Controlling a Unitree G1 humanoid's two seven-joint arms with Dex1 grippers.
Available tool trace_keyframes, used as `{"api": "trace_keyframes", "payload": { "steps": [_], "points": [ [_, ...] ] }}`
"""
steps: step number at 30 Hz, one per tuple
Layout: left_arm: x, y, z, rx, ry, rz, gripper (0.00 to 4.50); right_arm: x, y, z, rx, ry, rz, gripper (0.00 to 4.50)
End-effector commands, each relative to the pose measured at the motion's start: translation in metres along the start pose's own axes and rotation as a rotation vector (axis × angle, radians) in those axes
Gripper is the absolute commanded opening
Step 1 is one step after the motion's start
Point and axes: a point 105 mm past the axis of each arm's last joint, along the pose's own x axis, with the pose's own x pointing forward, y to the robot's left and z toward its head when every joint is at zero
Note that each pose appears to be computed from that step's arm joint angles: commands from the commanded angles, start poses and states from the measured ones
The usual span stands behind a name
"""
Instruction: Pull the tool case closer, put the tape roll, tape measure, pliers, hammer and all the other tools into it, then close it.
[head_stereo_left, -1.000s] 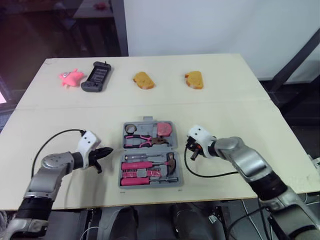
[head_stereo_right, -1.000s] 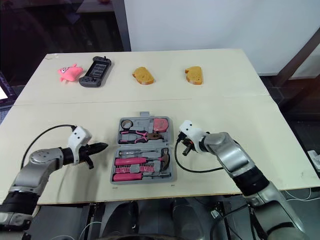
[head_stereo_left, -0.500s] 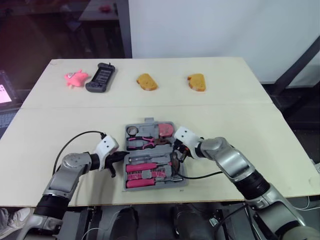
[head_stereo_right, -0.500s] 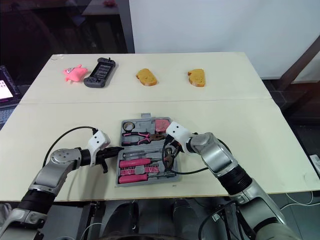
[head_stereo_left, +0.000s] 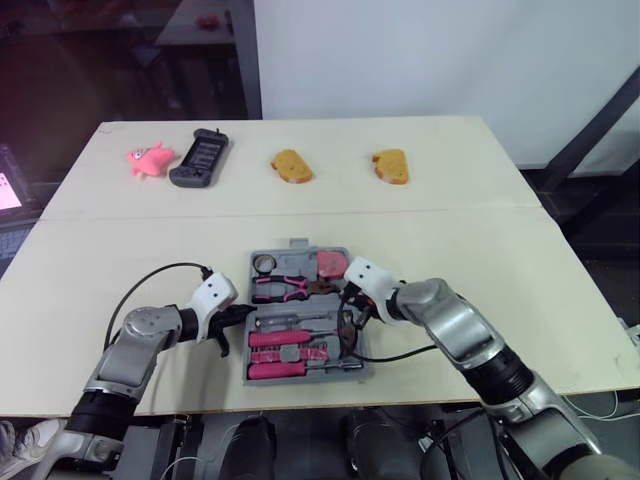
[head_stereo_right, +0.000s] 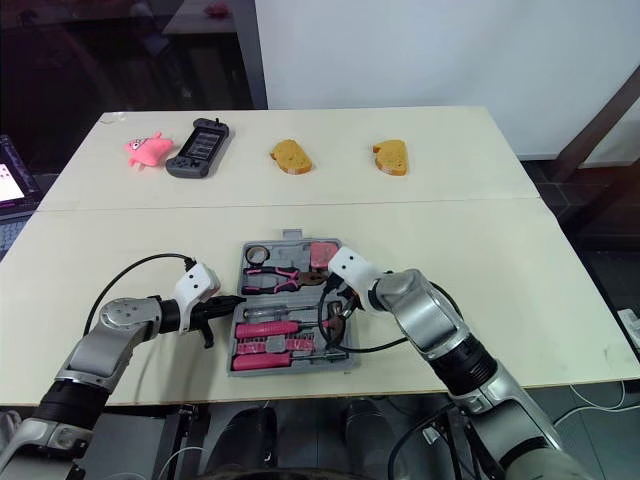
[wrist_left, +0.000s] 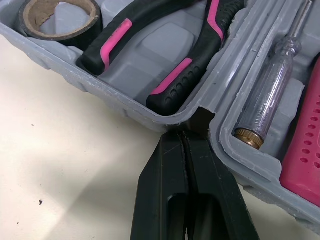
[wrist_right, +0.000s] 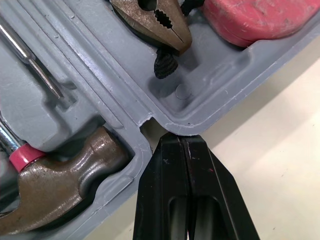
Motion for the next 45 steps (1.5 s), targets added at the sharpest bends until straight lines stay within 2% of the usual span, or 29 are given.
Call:
{"api": "trace_keyframes", "payload": {
  "steps": [1,6,31,38,45],
  "points": [
    [0.012,-0.04,-0.006,0.001,0.011,-0.169,0.03,0.005,0.067,0.011,-0.065,-0.046,0.243,0.0],
    [0.001,-0.046,-0.018,-0.021,0.039,-0.162,0.03,0.001,0.072,0.004,-0.022,-0.028,0.236,0.0],
    [-0.009,-0.046,-0.023,-0.057,0.057,-0.128,0.03,0.001,0.072,0.002,-0.005,-0.002,0.229,0.0],
    [-0.016,-0.03,-0.024,-0.054,0.075,-0.065,0.03,-0.001,0.063,0.004,0.009,-0.022,0.196,0.0],
    [-0.06,0.011,-0.012,-0.015,0.072,0.082,0.03,-0.028,0.024,-0.001,0.018,-0.083,0.092,0.0]
  ]
}}
